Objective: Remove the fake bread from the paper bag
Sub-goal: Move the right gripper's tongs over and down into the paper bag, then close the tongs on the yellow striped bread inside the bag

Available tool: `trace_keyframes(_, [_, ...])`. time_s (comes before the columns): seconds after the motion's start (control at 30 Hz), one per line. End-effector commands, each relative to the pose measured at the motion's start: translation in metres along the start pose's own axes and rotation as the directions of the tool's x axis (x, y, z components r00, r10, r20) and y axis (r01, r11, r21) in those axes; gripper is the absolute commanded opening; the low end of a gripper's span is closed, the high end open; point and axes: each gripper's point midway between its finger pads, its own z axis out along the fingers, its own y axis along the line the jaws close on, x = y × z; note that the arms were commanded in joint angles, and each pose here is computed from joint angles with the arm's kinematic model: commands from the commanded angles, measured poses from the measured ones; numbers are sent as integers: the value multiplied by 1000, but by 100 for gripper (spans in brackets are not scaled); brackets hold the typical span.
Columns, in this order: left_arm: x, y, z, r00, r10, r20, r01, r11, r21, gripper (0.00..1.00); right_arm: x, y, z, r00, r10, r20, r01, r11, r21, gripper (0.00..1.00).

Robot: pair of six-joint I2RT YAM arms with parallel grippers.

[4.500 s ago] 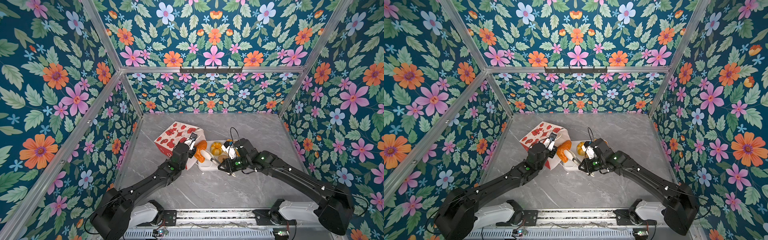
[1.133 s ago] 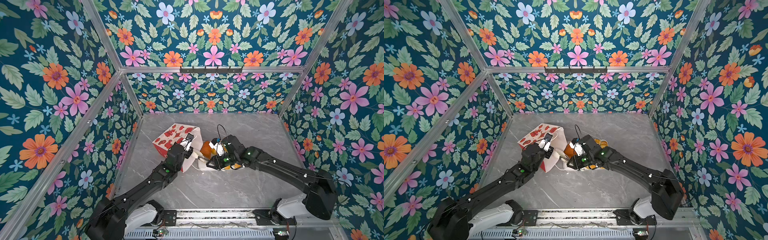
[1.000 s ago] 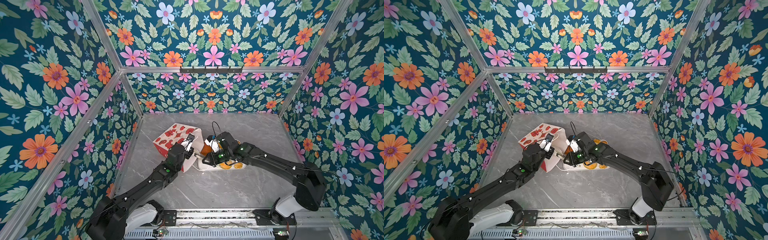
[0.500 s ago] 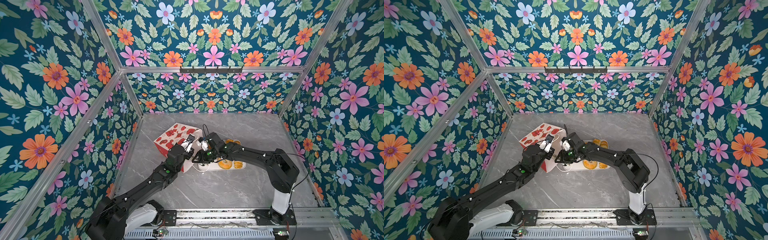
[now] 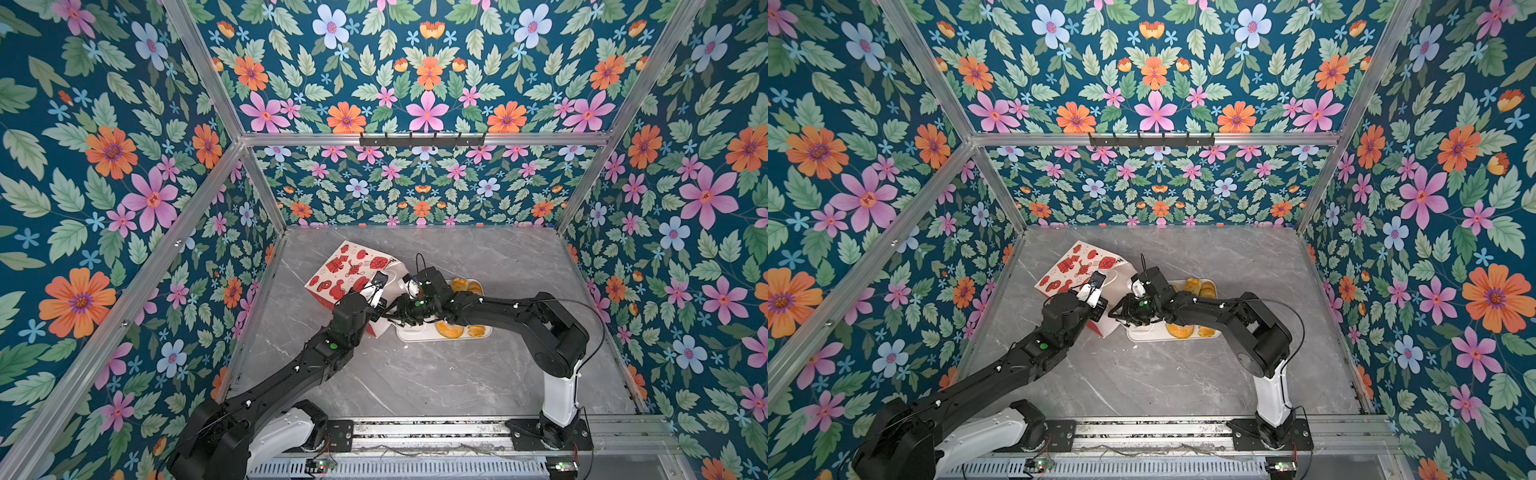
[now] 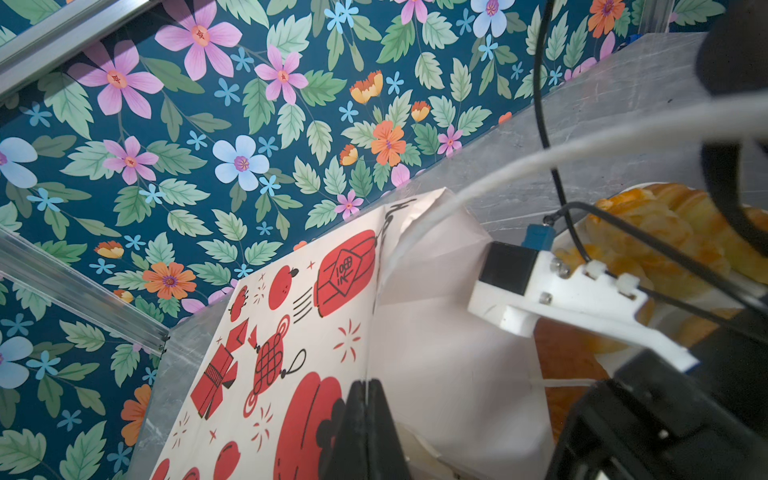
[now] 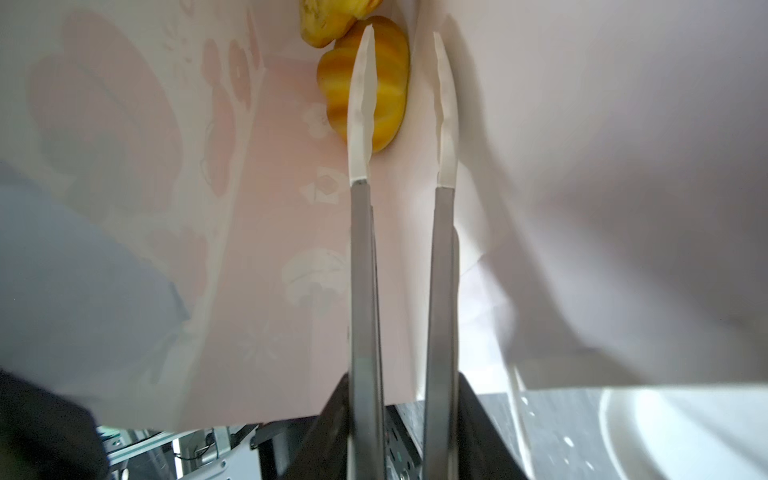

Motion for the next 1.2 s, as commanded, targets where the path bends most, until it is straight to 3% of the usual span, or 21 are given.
trace_keyframes(0.0, [-11,1,-1,999,-20,45,20,1000,2,0,-9,25,-1,1000,-11,29,14,994,-107,35])
trace_keyframes(0.77, [-10,-7,1,999,-30,39,28,999,40,0,-36,27,4,996,64,58,-52,982,-184,37])
trace_keyframes(1.17, [-11,-12,4,999,-25,37,22,998,64,0,-40,25,10,997,76,31,-71,989,-132,39])
